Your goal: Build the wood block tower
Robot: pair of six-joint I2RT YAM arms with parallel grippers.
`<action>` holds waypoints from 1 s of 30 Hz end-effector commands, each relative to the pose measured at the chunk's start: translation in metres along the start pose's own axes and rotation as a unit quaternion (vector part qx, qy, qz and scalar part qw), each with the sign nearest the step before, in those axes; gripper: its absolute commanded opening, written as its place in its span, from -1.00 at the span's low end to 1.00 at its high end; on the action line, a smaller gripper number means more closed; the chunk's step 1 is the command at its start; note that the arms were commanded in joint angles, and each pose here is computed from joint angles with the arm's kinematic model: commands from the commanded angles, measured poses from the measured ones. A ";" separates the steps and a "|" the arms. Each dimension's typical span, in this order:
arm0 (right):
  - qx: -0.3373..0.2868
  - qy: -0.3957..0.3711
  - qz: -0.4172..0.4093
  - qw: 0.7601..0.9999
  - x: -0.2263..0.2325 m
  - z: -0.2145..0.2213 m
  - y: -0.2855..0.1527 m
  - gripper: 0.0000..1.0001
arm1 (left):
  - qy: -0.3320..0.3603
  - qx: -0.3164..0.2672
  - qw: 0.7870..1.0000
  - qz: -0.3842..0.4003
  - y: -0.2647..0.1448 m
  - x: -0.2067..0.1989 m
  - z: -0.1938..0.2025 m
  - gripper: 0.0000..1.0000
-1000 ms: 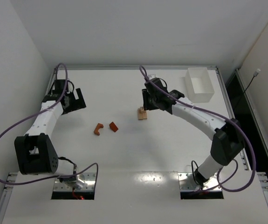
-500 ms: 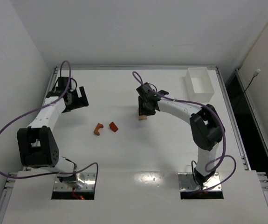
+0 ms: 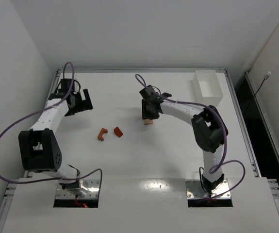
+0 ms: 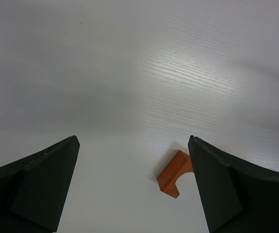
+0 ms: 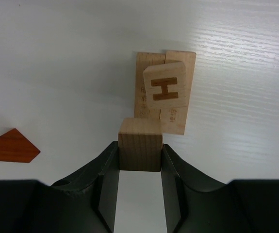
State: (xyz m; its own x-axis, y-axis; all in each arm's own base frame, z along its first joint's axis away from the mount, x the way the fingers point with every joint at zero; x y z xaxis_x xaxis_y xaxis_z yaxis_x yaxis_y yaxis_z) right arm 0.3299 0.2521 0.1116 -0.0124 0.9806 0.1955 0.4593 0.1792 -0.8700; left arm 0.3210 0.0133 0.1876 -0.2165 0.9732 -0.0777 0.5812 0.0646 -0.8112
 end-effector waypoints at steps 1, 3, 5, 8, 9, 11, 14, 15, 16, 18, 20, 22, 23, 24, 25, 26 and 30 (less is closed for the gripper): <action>-0.023 0.012 -0.010 1.000 0.008 -0.015 0.002 -1.00 | 0.002 -0.020 1.000 0.014 -0.004 -0.005 -0.017 0.89; -0.023 0.008 -0.010 1.000 0.009 -0.016 0.004 -1.00 | 0.002 -0.015 1.000 0.013 -0.001 -0.005 -0.016 0.89; -0.019 0.006 -0.004 1.000 0.004 -0.016 0.009 -1.00 | 0.002 -0.015 1.000 0.013 0.000 -0.005 -0.018 0.89; -0.019 0.006 0.005 1.000 0.000 -0.019 0.015 -1.00 | 0.003 -0.015 1.000 0.010 0.000 -0.002 -0.018 0.89; -0.022 0.006 0.009 1.000 -0.001 -0.021 0.014 -1.00 | 0.003 -0.011 1.000 0.010 0.003 -0.002 -0.017 0.89; -0.022 0.006 0.009 1.000 -0.001 -0.021 0.013 -1.00 | 0.004 -0.010 1.000 0.014 0.003 -0.003 -0.017 0.89; -0.019 0.005 0.014 1.000 -0.005 -0.021 0.017 -1.00 | 0.004 -0.009 1.000 0.019 0.003 -0.004 -0.017 0.89; -0.019 0.005 0.014 1.000 -0.005 -0.021 0.017 -0.87 | 0.004 -0.005 1.000 0.018 0.005 -0.004 -0.016 0.89; -0.019 0.005 0.014 1.000 -0.005 -0.021 0.017 -0.76 | 0.004 -0.005 1.000 0.018 0.005 -0.004 -0.016 0.89; -0.019 0.005 0.014 1.000 -0.005 -0.021 0.017 -0.47 | 0.004 -0.009 1.000 0.019 0.004 -0.004 -0.019 0.89; -0.015 0.004 0.017 1.000 -0.006 -0.019 0.021 -0.29 | 0.004 -0.009 1.000 0.019 0.004 -0.004 -0.019 0.89; -0.015 0.004 0.017 1.000 -0.006 -0.019 0.021 -0.07 | 0.004 -0.005 1.000 0.018 0.004 -0.004 -0.017 0.89; -0.015 0.004 0.017 1.000 -0.006 -0.019 0.021 0.00 | 0.004 -0.005 1.000 0.018 0.004 -0.004 -0.017 0.89; -0.019 0.005 0.014 1.000 -0.005 -0.021 0.021 0.09 | 0.004 -0.005 1.000 0.018 0.004 -0.004 -0.017 0.89; -0.019 0.005 0.014 1.000 -0.005 -0.021 0.021 0.13 | 0.004 -0.005 1.000 0.018 0.004 -0.004 -0.017 0.89; -0.020 0.000 0.006 1.000 -0.003 -0.022 0.021 0.16 | 0.004 -0.005 1.000 0.018 0.004 -0.004 -0.017 0.89; -0.031 -0.040 -0.074 0.996 0.011 -0.030 -0.001 0.19 | 0.021 -0.004 1.000 0.018 0.003 -0.002 -0.014 0.89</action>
State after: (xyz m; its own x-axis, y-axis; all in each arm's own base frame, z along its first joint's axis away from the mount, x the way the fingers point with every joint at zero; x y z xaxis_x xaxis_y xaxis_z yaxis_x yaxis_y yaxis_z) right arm 0.3461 0.2469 0.0929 -0.0390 0.9839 0.1746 0.4430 0.1736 -0.8796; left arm 0.3303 0.0122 0.1808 -0.1881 0.9785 -0.0844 0.5579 0.0357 -0.8291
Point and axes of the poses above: each gripper's point midway between its finger pads, its own y axis out along the fingers, its own x axis along the line the jaws close on, z = x × y, the point moved 8 cm from there along -y, back along the fingers, and after that the axes turned 5 degrees about y, right-handed, at the moved point
